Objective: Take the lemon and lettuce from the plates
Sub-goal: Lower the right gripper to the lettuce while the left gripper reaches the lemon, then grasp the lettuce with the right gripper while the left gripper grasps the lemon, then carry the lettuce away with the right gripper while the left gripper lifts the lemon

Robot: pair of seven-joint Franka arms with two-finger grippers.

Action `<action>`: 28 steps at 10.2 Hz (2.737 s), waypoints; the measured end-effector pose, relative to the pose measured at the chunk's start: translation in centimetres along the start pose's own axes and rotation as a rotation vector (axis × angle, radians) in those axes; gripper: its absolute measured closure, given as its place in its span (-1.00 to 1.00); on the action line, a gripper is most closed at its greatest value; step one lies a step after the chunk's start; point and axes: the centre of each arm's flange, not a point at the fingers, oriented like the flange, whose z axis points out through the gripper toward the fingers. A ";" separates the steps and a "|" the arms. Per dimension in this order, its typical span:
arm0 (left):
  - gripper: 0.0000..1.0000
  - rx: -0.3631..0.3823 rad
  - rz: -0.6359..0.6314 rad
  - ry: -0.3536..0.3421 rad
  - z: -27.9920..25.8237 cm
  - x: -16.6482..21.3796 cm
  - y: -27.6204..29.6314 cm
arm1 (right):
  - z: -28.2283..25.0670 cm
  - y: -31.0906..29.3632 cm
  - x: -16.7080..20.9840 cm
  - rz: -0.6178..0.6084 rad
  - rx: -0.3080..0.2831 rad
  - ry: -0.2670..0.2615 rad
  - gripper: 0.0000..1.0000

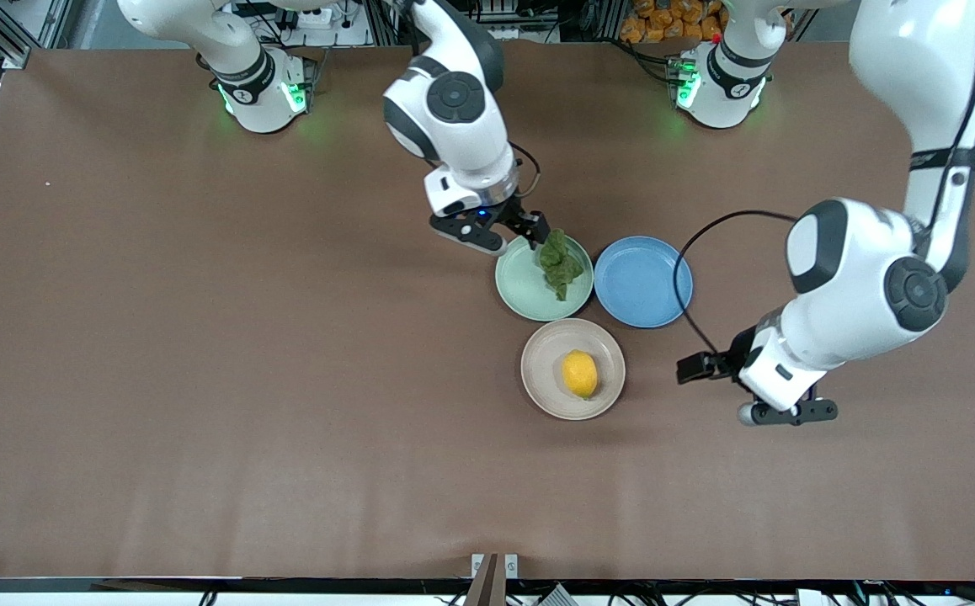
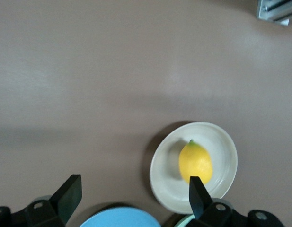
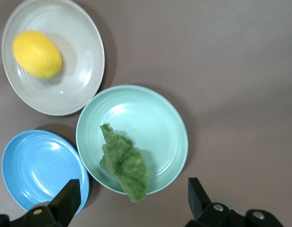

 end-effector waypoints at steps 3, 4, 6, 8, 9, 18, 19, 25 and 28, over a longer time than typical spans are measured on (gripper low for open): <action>-1.00 -0.063 -0.130 0.017 3.9 0.4 1.3 | 4.4 -1.2 -4.9 -0.081 -0.035 0.045 -1.00; -1.00 -0.062 -0.130 0.007 4.7 0.1 1.9 | 5.7 -1.5 -5.9 -0.118 -0.046 0.075 -1.00; -1.00 -0.058 -0.101 -0.015 6.2 -1.1 3.9 | 8.5 -2.2 -7.0 -0.167 -0.020 0.112 -0.97; -1.00 -0.051 -0.076 -0.041 7.9 -2.2 5.6 | 11.9 -2.4 -7.0 -0.187 0.024 0.119 -0.96; -1.00 -0.048 -0.066 -0.053 8.8 -2.8 6.2 | 13.4 -2.5 -6.9 -0.197 0.025 0.124 -0.89; -1.00 -0.014 -0.033 -0.131 12.9 -6.1 8.8 | 14.2 -3.5 -6.1 -0.251 -0.012 0.176 0.96; -1.00 -0.011 -0.037 -0.133 13.1 -6.0 8.5 | 12.6 -3.8 -5.0 -0.263 -0.055 0.186 0.96; -1.00 0.011 -0.036 -0.172 16.1 -6.9 8.1 | -13.8 -0.9 7.7 -0.455 -0.143 0.039 0.96; -1.00 0.025 -0.024 -0.201 18.7 -8.0 8.6 | -24.7 6.6 15.6 -0.596 -0.175 -0.066 0.96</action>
